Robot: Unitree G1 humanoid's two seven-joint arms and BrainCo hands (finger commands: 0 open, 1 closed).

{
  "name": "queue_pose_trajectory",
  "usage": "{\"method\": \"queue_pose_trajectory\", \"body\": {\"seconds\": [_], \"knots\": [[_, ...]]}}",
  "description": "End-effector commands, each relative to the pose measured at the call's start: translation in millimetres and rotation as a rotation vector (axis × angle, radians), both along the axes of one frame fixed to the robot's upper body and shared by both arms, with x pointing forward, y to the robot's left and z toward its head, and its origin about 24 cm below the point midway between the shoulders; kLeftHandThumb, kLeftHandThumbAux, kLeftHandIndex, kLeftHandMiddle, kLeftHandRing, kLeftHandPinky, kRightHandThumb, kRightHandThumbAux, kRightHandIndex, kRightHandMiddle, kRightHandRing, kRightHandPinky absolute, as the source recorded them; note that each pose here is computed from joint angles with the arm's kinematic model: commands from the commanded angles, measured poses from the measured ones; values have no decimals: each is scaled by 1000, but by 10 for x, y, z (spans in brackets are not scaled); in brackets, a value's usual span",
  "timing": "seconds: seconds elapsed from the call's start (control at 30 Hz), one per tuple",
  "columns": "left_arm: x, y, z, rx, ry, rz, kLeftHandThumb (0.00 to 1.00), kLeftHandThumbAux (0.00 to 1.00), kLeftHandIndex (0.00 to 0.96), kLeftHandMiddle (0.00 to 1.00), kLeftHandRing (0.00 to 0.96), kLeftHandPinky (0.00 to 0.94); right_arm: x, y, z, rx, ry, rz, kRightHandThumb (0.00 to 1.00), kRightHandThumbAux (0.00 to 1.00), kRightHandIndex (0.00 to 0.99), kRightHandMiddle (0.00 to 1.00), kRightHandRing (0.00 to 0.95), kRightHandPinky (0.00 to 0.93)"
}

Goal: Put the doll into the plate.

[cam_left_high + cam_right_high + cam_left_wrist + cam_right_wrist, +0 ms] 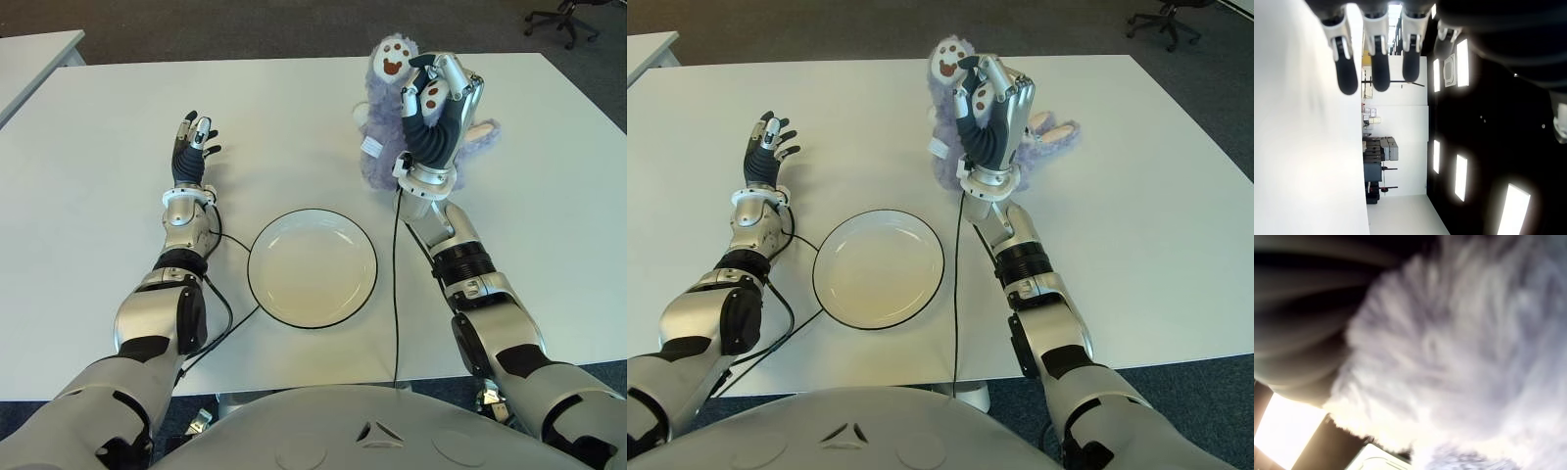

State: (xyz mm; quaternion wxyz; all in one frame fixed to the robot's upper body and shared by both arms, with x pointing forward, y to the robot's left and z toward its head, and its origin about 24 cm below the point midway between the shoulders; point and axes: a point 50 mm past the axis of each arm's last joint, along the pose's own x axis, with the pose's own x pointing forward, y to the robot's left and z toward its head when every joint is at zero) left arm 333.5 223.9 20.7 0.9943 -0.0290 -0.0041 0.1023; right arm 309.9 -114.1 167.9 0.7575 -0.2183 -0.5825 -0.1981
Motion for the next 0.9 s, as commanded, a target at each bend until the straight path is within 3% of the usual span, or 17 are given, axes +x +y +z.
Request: {"method": "queue_pose_trajectory", "body": {"seconds": [0.03,0.23,0.6,0.9], "knots": [[-304,-142,-515,-70,207,5,0,350,40,167,195,236,35,-27,140,-28,-16,-8,705,716,439,840,856,839],[-299,-154,-517,-68,212,4,0,347,36,159,188,223,47,-82,248,-50,-19,18,701,718,438,828,838,823],[-288,-176,-516,-63,218,9,0,347,37,164,188,213,83,-49,393,-24,-71,27,698,720,437,819,831,819],[-279,-177,-509,-65,218,9,0,352,42,158,181,219,118,-24,440,-32,-92,-33,699,719,437,829,840,833]]}}
